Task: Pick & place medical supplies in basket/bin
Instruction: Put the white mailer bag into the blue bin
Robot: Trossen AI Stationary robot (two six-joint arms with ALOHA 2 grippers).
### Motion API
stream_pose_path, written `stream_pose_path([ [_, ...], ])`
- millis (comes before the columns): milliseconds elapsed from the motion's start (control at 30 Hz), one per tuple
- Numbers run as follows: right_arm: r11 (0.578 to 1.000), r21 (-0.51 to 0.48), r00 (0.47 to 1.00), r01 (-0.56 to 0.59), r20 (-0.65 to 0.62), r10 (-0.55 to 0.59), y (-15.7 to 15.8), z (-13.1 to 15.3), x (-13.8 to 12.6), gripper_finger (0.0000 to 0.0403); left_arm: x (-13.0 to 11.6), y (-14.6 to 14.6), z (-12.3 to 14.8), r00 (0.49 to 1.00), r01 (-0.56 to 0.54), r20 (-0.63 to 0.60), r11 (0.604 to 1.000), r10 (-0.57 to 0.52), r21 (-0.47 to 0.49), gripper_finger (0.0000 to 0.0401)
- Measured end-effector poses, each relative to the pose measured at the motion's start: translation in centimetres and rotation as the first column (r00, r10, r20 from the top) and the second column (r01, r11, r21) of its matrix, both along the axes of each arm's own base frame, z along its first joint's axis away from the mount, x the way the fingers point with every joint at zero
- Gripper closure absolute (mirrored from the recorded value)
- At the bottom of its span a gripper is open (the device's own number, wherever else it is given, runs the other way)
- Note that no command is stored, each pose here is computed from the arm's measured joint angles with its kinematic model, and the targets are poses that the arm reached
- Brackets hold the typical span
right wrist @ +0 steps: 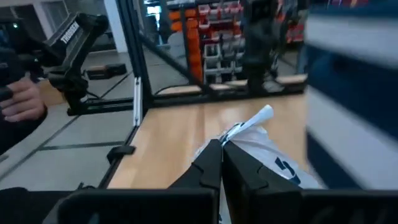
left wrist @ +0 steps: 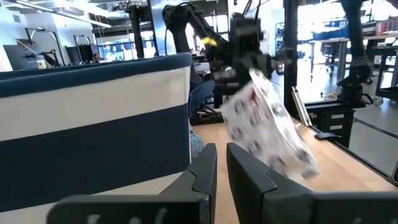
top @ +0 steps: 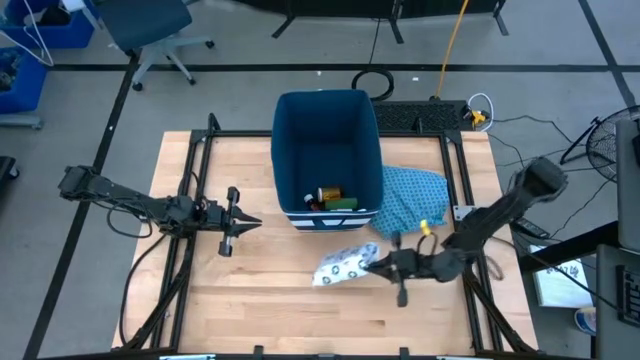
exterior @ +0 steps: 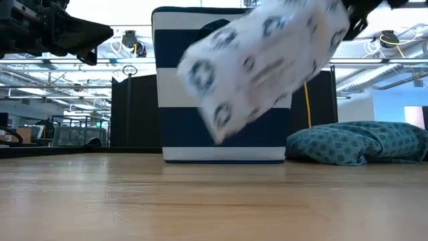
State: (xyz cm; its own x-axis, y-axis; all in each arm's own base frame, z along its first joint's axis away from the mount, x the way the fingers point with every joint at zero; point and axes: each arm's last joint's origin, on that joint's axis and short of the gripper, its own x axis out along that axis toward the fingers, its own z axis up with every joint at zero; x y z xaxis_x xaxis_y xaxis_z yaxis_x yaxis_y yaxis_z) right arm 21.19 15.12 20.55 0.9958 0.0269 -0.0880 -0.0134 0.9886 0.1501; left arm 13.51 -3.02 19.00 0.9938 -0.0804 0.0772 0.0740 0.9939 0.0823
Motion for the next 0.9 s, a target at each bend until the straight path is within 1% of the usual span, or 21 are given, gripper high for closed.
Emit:
stream_pose_path([
  [100,0.998,-0.065,1.0,0.011,0.003,-0.011,-0.6,2.0,-1.7,0.0403,0.0,0.0,0.0,1.0,0.0,0.0,1.0,0.0,-0.007,0.0359],
  [233,0.988,-0.149,1.0,-0.028,-0.004,0.028,-1.7,3.9,-4.0,0.0403,0.0,0.0,0.0,1.0,0.001,-0.002,1.0,-0.001,-0.018,0.0359],
  [267,0.982,-0.178,0.998,-0.058,-0.004,0.059,-1.9,4.3,-4.4,0.0403,0.0,0.0,0.0,1.0,0.001,-0.002,1.0,-0.001,-0.019,0.0359],
  [300,0.969,-0.218,0.993,-0.115,-0.004,0.117,-2.1,4.7,-4.9,0.0403,0.0,0.0,0.0,1.0,0.001,-0.002,1.0,-0.001,-0.019,0.0359],
  [367,0.932,-0.284,0.973,-0.226,-0.017,0.231,-2.3,5.2,-5.8,0.0403,0.0,0.0,0.0,1.0,0.001,-0.002,1.0,-0.001,-0.017,0.0359],
  [433,0.908,-0.314,0.958,-0.279,-0.029,0.284,-2.8,5.5,-6.5,0.0403,0.0,0.0,0.0,1.0,0.001,-0.003,1.0,-0.001,-0.016,0.0359],
  [500,0.9,-0.324,0.956,-0.29,-0.06,0.287,-3.5,5.6,-7.2,0.0403,0.0,0.0,0.0,1.0,0.001,-0.003,1.0,-0.001,-0.016,0.0359],
  [600,0.918,-0.299,0.965,-0.261,-0.106,0.239,-4.5,5.5,-8.1,0.0403,0.0,0.0,0.0,1.0,0.001,-0.003,1.0,-0.001,-0.016,0.0359],
  [700,0.928,-0.277,0.968,-0.248,-0.116,0.224,-5.2,5.6,-8.7,0.0403,0.0,0.0,0.0,1.0,0.001,-0.004,1.0,-0.001,-0.015,0.0359],
  [800,0.929,-0.281,0.969,-0.242,-0.118,0.217,-5.6,5.7,-9.2,0.0403,0.0,0.0,-0.1,1.0,0.001,-0.009,1.0,-0.001,-0.016,0.0359],
  [900,0.933,-0.29,0.976,-0.212,-0.114,0.186,-6.3,5.9,-9.8,0.0403,0.0,0.0,-0.1,1.0,0.001,-0.009,1.0,-0.001,-0.019,0.0359],
])
